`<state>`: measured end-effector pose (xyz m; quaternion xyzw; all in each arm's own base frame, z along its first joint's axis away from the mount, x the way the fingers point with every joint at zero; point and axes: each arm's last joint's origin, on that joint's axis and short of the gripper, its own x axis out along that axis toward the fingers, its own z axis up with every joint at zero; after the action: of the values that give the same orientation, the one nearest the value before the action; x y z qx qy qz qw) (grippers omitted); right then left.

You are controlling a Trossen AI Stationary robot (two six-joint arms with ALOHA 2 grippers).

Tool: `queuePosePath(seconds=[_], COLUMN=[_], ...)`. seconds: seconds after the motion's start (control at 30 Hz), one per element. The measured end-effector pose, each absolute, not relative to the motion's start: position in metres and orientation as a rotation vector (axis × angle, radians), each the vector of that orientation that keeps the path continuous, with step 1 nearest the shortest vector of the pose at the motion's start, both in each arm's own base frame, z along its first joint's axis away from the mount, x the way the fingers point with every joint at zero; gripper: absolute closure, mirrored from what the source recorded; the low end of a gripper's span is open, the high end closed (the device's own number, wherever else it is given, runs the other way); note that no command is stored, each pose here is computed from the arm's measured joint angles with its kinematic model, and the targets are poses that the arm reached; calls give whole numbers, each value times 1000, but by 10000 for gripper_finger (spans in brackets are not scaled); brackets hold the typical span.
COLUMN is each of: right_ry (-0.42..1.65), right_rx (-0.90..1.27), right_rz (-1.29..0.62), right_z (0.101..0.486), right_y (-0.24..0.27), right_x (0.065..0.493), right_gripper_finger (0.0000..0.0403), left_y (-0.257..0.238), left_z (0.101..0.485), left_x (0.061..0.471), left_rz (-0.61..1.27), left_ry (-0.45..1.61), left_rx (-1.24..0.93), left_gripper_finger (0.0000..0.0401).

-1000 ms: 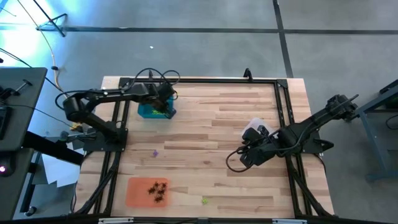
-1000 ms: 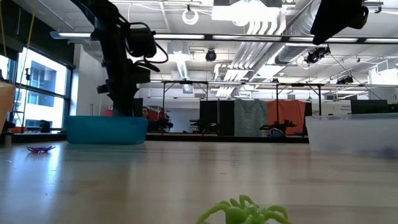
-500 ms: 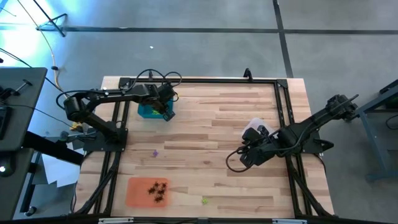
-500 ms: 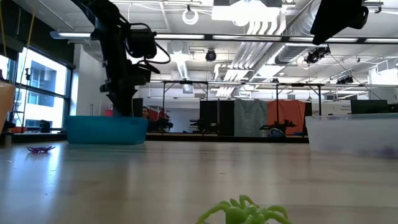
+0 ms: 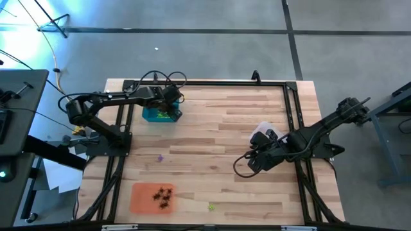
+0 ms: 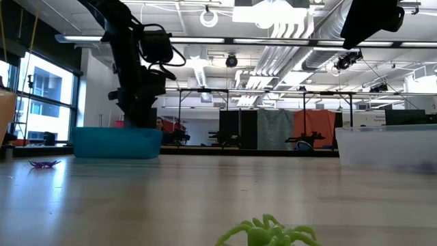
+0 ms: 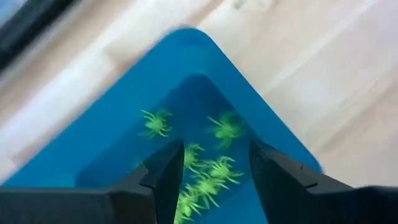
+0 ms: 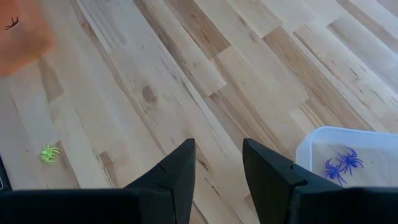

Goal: Sort Halloween decoration
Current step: Put the violet spider toy into the transparent bin

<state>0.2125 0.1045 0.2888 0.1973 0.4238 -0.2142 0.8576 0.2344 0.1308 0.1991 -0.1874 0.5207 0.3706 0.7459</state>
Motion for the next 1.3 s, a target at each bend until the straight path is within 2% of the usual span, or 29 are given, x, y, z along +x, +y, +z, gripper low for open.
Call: queuePosePath(seconds=[0.2,0.4,0.53,0.7,0.87,1.3], right_ry=[891,891,892,893,893,893], right_rx=[415,415,415,416,416,416], right_rz=[-450,-449,-449,-448,-448,-448], right_z=[289,289,289,289,289,289], right_y=[105,105,105,105,105,105], right_x=[212,212,212,212,212,212], right_gripper_finger=[272,272,272,272,272,272], left_y=[106,53,-1,-61,-92,-104], left_z=[221,258,257,239,214,168], left_x=[232,228,233,233,230,227], left_rz=[606,492,447,481,618,867], left_ry=[1061,904,929,1004,1077,1291], left_rx=[-604,-599,-605,-648,-671,-579], left_gripper_finger=[232,232,232,232,233,225])
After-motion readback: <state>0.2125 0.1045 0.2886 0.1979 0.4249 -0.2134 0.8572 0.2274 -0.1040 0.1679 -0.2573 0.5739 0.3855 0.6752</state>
